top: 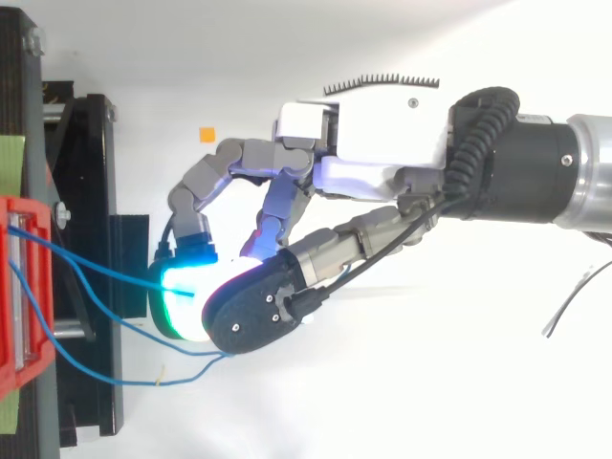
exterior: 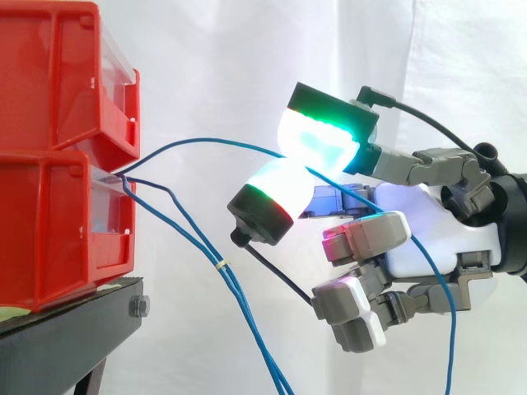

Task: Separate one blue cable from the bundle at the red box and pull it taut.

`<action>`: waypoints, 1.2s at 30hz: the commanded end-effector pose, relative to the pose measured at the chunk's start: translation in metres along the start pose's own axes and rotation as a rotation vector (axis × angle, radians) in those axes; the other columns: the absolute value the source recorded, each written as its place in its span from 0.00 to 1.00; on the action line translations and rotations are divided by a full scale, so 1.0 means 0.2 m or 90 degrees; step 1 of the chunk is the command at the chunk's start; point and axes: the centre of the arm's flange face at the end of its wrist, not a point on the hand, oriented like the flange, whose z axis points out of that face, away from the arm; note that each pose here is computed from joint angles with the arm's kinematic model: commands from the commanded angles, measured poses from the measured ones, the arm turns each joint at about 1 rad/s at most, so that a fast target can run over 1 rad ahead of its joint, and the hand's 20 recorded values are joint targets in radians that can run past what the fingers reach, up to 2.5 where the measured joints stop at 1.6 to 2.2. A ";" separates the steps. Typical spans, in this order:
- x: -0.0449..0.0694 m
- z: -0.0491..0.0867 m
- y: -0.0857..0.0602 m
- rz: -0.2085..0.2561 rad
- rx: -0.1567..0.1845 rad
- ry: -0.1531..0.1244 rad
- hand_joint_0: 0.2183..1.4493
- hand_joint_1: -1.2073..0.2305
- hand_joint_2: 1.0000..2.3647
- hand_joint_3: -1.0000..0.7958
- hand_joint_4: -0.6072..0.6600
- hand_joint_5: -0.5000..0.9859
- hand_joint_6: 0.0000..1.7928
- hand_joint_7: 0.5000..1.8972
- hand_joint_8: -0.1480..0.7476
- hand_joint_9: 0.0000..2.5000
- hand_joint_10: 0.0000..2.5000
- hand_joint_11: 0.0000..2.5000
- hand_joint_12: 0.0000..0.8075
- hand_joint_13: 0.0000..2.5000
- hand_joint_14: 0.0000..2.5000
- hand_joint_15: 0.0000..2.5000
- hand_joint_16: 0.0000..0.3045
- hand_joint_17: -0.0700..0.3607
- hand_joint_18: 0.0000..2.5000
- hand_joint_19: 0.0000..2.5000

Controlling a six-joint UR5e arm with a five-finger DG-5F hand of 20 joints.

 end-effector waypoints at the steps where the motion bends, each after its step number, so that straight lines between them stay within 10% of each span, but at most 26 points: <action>1: 0.00 0.00 0.00 0.002 0.001 0.004 0.44 0.28 0.01 0.40 0.17 0.23 0.55 0.43 0.32 0.52 0.01 0.57 0.32 0.43 0.01 0.35 0.13 0.37 0.33 0.40; 11: -0.01 -0.01 -0.04 0.008 -0.007 0.006 0.45 0.28 0.01 0.39 0.17 0.23 0.55 0.39 0.27 0.48 0.00 0.69 0.31 0.43 0.01 0.40 0.13 0.37 0.33 0.39; 22: -0.02 -0.01 -0.04 0.009 -0.006 0.023 0.45 0.28 0.01 0.39 0.18 0.23 0.55 0.39 0.29 0.38 0.30 0.57 0.24 0.50 0.00 0.66 0.09 0.31 0.36 0.47; 26: -0.03 -0.01 -0.04 0.009 -0.006 0.022 0.44 0.27 0.01 0.40 0.20 0.23 0.55 0.38 0.30 0.35 0.51 0.52 0.26 0.42 0.47 0.55 0.09 0.30 0.38 0.52; 36: -0.03 -0.01 -0.04 0.009 -0.006 0.026 0.44 0.27 0.01 0.39 0.20 0.23 0.55 0.36 0.31 0.33 0.63 0.47 0.26 0.35 0.80 0.47 0.07 0.28 0.41 0.63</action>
